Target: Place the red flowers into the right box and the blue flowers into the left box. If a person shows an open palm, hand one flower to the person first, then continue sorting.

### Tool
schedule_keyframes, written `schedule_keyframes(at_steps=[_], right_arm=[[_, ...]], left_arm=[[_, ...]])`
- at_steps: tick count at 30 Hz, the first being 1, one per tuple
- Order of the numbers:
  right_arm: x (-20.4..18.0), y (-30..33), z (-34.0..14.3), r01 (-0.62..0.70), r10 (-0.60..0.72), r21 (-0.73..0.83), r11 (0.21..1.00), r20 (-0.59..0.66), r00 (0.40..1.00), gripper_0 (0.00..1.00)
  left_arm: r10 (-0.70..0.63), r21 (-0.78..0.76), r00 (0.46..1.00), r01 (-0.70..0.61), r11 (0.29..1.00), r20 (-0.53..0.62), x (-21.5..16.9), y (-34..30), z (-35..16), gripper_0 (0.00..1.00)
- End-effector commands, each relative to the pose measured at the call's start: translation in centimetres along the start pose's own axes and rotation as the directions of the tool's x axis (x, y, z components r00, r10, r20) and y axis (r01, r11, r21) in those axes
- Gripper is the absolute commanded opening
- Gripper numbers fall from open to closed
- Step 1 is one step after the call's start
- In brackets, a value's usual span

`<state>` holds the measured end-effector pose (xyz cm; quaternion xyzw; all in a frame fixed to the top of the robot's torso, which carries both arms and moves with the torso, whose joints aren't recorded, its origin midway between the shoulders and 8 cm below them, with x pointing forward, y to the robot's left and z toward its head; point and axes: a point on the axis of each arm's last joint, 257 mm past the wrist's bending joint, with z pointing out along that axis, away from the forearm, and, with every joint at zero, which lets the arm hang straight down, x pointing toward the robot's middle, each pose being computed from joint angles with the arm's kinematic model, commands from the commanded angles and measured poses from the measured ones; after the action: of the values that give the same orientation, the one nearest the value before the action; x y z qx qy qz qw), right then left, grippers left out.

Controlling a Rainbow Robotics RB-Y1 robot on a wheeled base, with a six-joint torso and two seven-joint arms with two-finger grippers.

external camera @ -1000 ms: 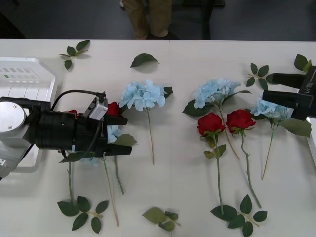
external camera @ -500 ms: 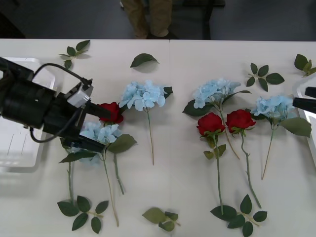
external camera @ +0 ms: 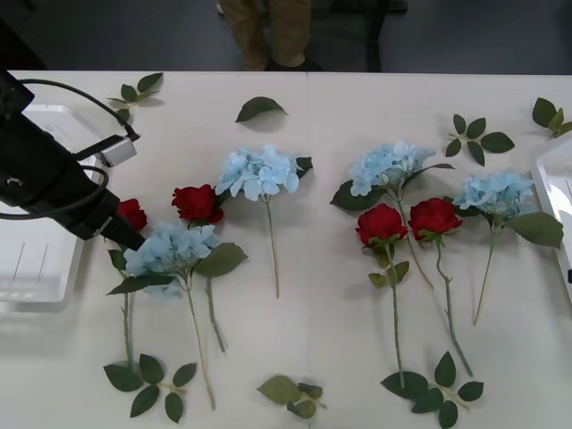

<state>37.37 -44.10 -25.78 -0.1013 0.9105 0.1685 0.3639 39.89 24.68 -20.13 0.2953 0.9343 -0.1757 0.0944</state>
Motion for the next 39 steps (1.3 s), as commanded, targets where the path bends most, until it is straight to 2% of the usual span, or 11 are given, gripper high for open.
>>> schedule_keyframes(at_steps=[1,4,7,12,20,26,32,39], right_arm=[[-0.5,2.5,1.9,-0.151,0.152,-0.006,0.988,0.035,0.988,0.58],[-0.7,3.6,3.5,-0.219,0.219,0.002,0.976,0.020,0.975,0.59],[-0.8,4.1,5.1,-0.228,0.228,0.018,0.974,0.006,0.974,0.58],[-1.4,4.4,7.6,-0.231,0.231,0.054,0.971,0.005,0.973,0.59],[-3.4,3.8,11.0,-0.233,0.231,0.113,0.966,0.027,0.973,0.59],[-3.6,1.7,12.3,-0.213,0.211,0.182,0.960,0.031,0.977,0.59],[-4.2,1.7,13.4,-0.227,0.223,0.185,0.956,0.042,0.974,0.59],[-4.5,2.5,14.3,-0.212,0.208,0.180,0.960,0.043,0.977,0.69]], left_arm=[[-0.140,-0.152,0.990,0.134,0.979,-0.030,2.5,3.6,0.3,1.00],[-0.205,-0.244,0.979,0.197,0.950,-0.009,3.7,5.2,1.0,1.00],[-0.259,-0.323,0.966,0.247,0.914,0.006,4.9,6.5,1.2,1.00],[-0.340,-0.370,0.939,0.334,0.867,0.050,7.4,8.0,3.1,1.00],[-0.358,-0.438,0.930,0.359,0.824,0.088,9.8,10.4,5.8,1.00],[-0.366,-0.450,0.925,0.372,0.812,0.105,9.4,10.4,8.0,1.00],[-0.370,-0.471,0.921,0.381,0.795,0.122,8.9,10.2,9.6,1.00],[-0.348,-0.451,0.923,0.385,0.805,0.167,6.6,10.1,12.3,1.00]])
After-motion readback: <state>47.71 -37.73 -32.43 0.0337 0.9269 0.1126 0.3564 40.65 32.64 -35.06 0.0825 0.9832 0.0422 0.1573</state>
